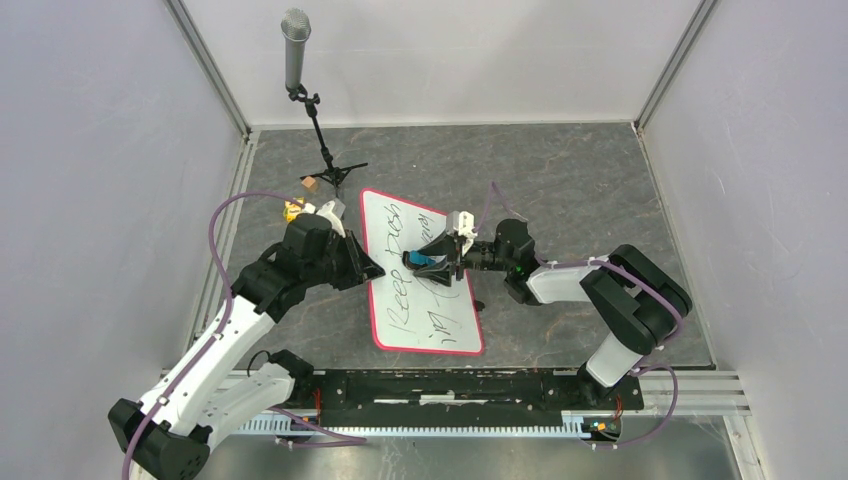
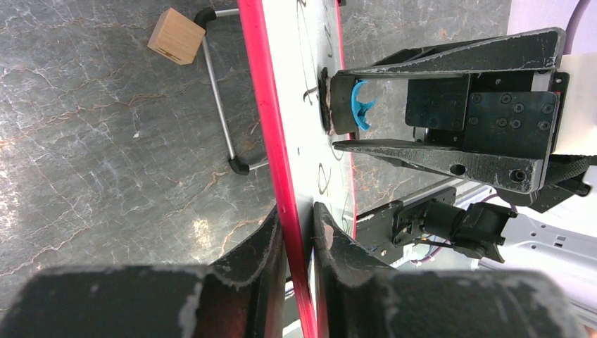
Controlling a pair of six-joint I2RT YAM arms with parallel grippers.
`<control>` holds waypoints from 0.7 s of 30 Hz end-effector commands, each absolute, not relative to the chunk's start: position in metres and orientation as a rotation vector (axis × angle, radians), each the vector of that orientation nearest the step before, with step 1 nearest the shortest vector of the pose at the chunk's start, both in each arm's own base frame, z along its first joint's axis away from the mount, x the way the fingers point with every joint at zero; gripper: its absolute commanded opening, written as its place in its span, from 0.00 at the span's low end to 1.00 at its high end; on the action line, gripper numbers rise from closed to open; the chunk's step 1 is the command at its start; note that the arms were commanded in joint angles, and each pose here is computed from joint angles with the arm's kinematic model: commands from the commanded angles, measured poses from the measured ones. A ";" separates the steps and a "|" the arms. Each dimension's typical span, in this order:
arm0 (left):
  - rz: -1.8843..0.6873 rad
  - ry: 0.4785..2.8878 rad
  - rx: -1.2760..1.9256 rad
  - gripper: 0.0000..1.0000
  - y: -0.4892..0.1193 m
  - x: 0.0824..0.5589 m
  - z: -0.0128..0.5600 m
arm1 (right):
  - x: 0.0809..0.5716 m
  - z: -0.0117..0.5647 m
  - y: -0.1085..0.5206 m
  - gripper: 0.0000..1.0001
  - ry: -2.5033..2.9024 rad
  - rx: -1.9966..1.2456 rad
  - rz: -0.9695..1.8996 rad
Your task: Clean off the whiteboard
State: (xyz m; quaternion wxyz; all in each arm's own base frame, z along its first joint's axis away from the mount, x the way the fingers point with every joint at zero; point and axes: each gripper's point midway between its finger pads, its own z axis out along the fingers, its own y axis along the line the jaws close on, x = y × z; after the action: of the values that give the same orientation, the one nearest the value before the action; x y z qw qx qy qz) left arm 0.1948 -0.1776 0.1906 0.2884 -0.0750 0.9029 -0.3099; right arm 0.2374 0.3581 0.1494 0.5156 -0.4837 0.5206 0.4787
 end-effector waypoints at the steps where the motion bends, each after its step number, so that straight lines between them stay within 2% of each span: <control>1: -0.805 2.427 -0.196 0.17 -0.175 0.194 0.182 | 0.241 0.170 0.363 0.51 1.164 -1.159 1.152; 9: -0.817 2.415 -0.206 0.11 -0.176 0.194 0.183 | 0.236 0.170 0.367 0.28 1.164 -1.152 1.186; 14: -0.820 2.405 -0.219 0.03 -0.175 0.195 0.184 | 0.220 0.172 0.375 0.28 1.148 -1.184 1.173; 21: -0.809 2.399 -0.253 0.02 -0.173 0.196 0.182 | 0.178 0.182 0.393 0.25 1.073 -1.263 1.155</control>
State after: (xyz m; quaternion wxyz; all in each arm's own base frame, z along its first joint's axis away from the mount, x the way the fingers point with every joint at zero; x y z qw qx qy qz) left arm 0.1936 -0.1764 0.1885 0.2888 -0.0892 0.9000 -0.3141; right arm 0.2091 0.3803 0.1695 0.5310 -0.4995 0.4860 0.4820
